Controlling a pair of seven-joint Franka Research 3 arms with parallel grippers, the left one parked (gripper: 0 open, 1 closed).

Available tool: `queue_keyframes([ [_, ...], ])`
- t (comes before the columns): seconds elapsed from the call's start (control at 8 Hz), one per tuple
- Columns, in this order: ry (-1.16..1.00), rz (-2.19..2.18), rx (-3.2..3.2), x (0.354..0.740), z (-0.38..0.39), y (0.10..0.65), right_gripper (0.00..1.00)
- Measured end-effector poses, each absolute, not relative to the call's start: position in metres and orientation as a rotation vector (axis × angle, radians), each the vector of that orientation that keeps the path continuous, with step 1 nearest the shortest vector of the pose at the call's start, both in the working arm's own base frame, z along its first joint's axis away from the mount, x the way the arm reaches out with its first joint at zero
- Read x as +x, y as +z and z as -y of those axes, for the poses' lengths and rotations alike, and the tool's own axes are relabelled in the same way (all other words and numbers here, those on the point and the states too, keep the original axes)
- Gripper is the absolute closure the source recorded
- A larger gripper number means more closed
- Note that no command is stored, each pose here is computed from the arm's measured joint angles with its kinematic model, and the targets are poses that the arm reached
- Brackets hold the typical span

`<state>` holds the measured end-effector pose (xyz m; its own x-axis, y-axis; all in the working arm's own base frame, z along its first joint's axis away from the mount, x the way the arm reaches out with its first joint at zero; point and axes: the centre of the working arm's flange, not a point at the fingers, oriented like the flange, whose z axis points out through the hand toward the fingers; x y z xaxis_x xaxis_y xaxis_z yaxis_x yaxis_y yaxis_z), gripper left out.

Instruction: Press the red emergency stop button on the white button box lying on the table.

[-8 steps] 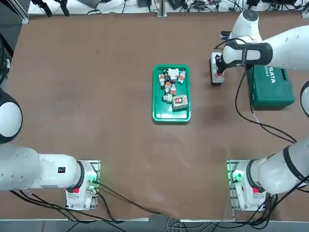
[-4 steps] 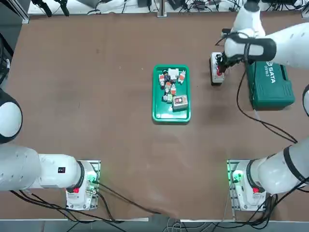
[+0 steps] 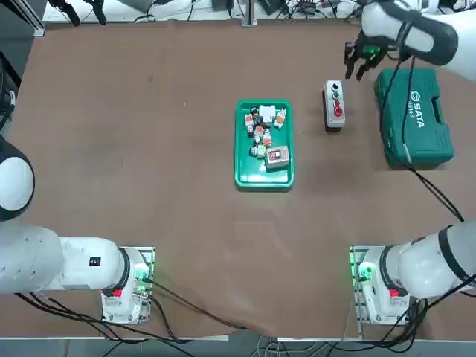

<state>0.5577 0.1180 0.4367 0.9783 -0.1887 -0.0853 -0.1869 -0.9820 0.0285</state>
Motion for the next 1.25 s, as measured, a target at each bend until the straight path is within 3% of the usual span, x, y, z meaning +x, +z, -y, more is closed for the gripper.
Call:
queue_keyframes([
  [0.25,-0.232,0.323,3.077,0.563,-0.101,0.477,0.13],
  [0.38,-0.225,0.312,3.08,0.568,-0.094,0.503,0.0],
  [0.88,-0.175,0.165,3.115,0.574,-0.049,0.586,0.0],
  [1.25,-0.175,0.06,3.127,0.558,0.0,0.617,0.0],
])
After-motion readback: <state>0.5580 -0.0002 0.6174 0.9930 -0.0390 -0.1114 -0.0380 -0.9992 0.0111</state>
